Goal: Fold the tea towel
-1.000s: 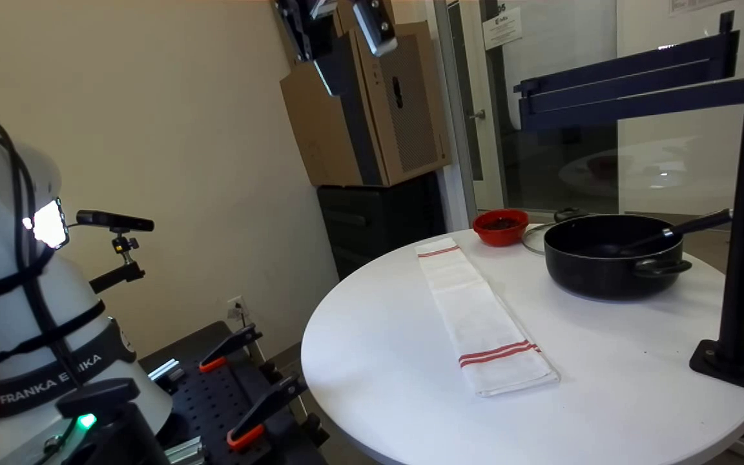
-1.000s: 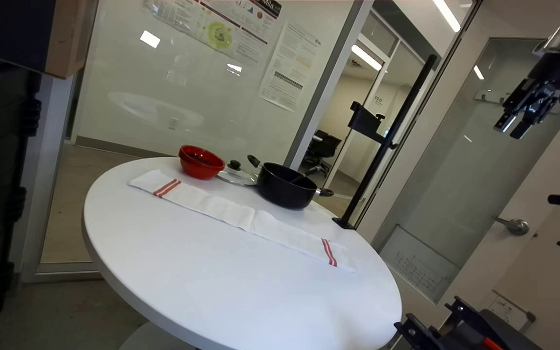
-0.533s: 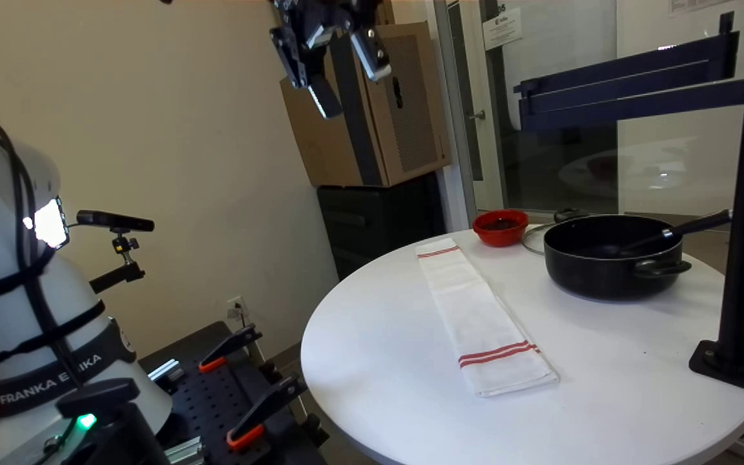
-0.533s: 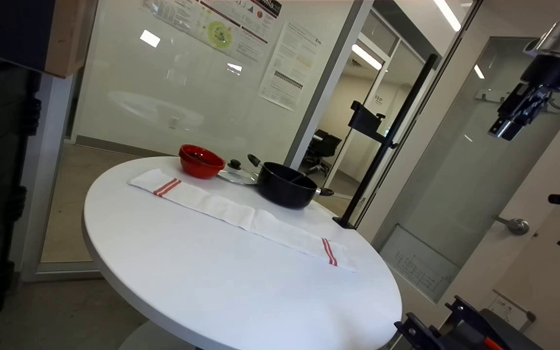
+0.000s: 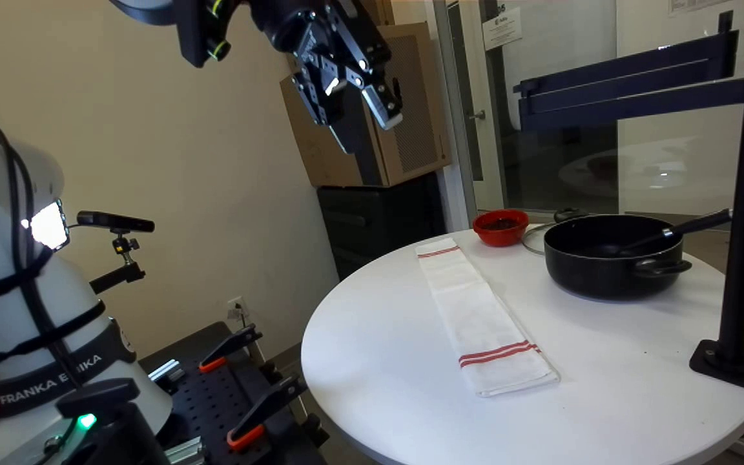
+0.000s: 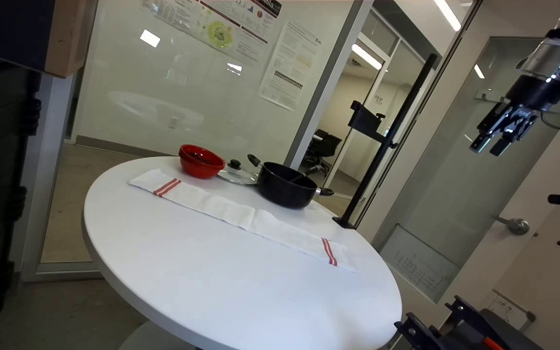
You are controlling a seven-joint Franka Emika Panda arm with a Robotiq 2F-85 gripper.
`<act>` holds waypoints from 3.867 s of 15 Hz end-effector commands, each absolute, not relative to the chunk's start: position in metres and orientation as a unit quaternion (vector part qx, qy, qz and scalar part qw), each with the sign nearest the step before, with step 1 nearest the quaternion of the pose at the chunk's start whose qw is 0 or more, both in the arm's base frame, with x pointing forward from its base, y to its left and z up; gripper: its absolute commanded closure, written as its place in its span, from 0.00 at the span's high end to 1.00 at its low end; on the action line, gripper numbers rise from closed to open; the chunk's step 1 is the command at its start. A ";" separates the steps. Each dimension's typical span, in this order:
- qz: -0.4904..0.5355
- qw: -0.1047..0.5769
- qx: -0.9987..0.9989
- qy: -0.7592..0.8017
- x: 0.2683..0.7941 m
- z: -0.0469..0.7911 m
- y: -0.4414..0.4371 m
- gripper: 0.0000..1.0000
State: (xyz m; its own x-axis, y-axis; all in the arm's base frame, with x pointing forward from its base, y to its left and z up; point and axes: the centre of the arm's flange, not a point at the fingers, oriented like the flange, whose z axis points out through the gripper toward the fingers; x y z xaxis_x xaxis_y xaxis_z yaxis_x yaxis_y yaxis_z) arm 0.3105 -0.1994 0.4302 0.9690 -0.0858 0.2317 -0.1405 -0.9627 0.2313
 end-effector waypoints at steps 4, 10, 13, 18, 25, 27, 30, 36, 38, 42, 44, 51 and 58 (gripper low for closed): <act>0.074 0.126 0.978 -0.147 0.331 0.355 -0.244 1.00; 0.048 0.118 0.983 -0.134 0.317 0.343 -0.236 1.00; 0.064 0.130 0.977 -0.156 0.311 0.338 -0.228 1.00; 0.096 0.097 0.960 -0.246 0.320 0.309 -0.221 1.00; 0.106 0.095 0.945 -0.295 0.355 0.258 -0.229 1.00; 0.093 0.093 0.946 -0.297 0.360 0.236 -0.233 1.00; 0.058 0.083 0.950 -0.297 0.367 0.205 -0.249 1.00; 0.051 0.080 0.949 -0.302 0.396 0.165 -0.263 1.00; 0.062 0.070 0.949 -0.300 0.412 0.156 -0.259 1.00; 0.074 0.041 0.953 -0.291 0.444 0.141 -0.247 1.00; 0.072 0.026 0.956 -0.282 0.459 0.133 -0.242 1.00; 0.055 0.032 0.959 -0.278 0.485 0.080 -0.266 1.00; 0.036 0.037 0.964 -0.259 0.490 0.023 -0.264 1.00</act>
